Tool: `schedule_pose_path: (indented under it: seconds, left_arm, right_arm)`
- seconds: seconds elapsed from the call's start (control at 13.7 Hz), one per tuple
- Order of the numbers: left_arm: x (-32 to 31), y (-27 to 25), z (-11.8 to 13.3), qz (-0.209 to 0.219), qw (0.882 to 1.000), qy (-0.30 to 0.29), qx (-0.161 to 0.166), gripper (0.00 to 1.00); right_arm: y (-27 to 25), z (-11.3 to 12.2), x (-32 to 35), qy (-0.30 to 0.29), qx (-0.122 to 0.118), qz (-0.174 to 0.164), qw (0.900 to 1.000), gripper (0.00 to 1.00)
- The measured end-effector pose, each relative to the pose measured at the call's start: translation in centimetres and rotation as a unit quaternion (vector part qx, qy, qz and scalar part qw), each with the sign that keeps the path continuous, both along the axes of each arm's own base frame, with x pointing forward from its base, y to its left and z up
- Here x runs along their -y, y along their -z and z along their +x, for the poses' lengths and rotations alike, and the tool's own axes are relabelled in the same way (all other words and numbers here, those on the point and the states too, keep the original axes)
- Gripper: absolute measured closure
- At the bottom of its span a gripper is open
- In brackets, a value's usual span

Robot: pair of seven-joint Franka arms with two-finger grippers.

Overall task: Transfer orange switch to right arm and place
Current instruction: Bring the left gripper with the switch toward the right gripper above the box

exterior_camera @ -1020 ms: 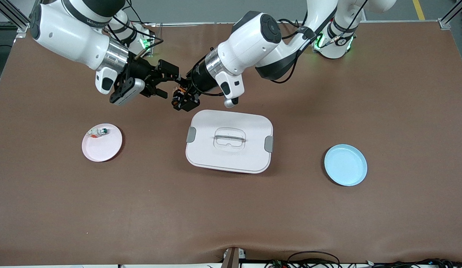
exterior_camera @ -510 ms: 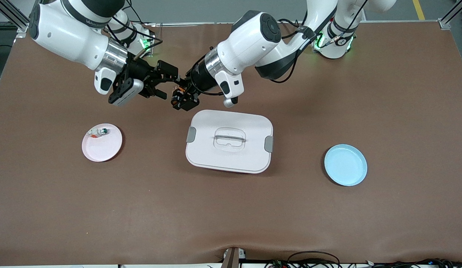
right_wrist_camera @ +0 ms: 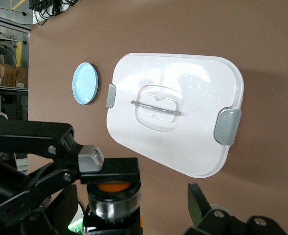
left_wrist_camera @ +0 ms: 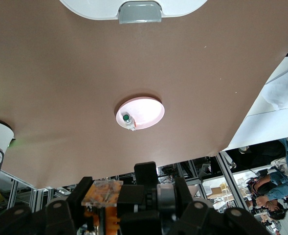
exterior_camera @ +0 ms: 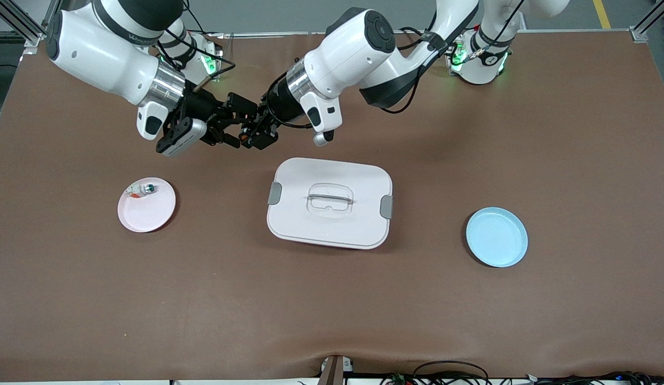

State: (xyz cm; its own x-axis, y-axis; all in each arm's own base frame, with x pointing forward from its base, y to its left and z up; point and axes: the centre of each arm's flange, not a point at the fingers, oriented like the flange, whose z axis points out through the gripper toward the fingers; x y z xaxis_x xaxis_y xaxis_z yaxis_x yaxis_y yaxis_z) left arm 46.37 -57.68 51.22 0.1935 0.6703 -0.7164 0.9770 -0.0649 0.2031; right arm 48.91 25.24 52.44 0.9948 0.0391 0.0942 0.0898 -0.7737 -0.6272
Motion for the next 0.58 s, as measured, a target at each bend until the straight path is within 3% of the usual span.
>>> schedule_pose_path:
  seconds: [0.29,0.58]
  left_arm:
    - [-0.01,-0.04,-0.01,0.000,1.000,0.000,0.000,0.28]
    - [0.03,-0.04,-0.05,0.002,1.000,0.001,0.003,0.28]
  right_arm:
    - [0.12,-0.09,-0.05,-0.007,0.002,-0.005,1.000,0.10]
    - [0.39,-0.68,0.33,-0.033,0.003,-0.014,0.999,0.09]
